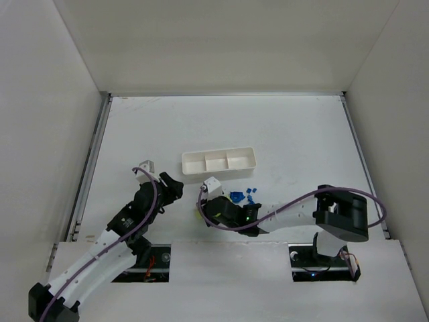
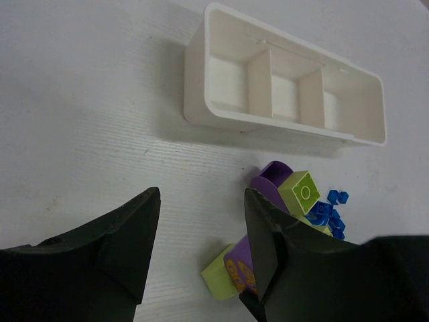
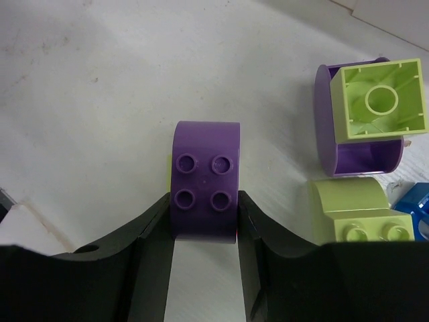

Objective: Sort the legos into containers by color

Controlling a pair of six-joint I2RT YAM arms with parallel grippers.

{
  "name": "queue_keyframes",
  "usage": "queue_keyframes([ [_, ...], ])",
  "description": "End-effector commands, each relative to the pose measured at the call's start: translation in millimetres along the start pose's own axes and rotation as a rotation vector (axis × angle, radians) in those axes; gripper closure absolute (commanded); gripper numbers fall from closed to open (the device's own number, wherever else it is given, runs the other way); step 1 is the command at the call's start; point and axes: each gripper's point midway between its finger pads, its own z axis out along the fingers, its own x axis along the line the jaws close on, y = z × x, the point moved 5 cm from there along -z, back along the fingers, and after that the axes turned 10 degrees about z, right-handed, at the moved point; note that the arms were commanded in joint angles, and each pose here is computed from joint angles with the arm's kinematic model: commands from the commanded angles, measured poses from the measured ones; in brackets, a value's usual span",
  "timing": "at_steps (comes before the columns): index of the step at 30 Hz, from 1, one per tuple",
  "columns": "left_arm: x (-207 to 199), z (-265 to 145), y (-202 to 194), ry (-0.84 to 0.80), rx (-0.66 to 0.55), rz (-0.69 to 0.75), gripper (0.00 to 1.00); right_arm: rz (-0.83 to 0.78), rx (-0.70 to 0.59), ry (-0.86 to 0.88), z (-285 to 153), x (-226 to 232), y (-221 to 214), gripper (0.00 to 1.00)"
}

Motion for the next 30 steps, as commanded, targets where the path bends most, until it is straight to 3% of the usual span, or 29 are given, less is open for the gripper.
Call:
queue_keyframes([
  [1, -14, -7, 15, -0.073, -0.046, -0.038, 0.48, 0.095, -0.135, 0.058, -13, 17, 42, 0.75],
  [5, -30, -20, 36, -0.155, -0.093, -0.08, 0.46, 0.202, -0.223, 0.106, -43, 10, 77, 0.75],
  [12, -71, -37, 70, -0.377, -0.217, -0.13, 0.42, 0.575, -0.305, 0.254, -80, -30, 144, 0.75],
  [23, -122, -40, 64, -0.63, -0.217, -0.273, 0.41, 0.826, -0.287, 0.487, -97, -34, 168, 0.75],
  [30, -132, -32, 57, -0.669, -0.165, -0.367, 0.28, 0.921, -0.317, 0.592, -103, -33, 176, 0.74],
])
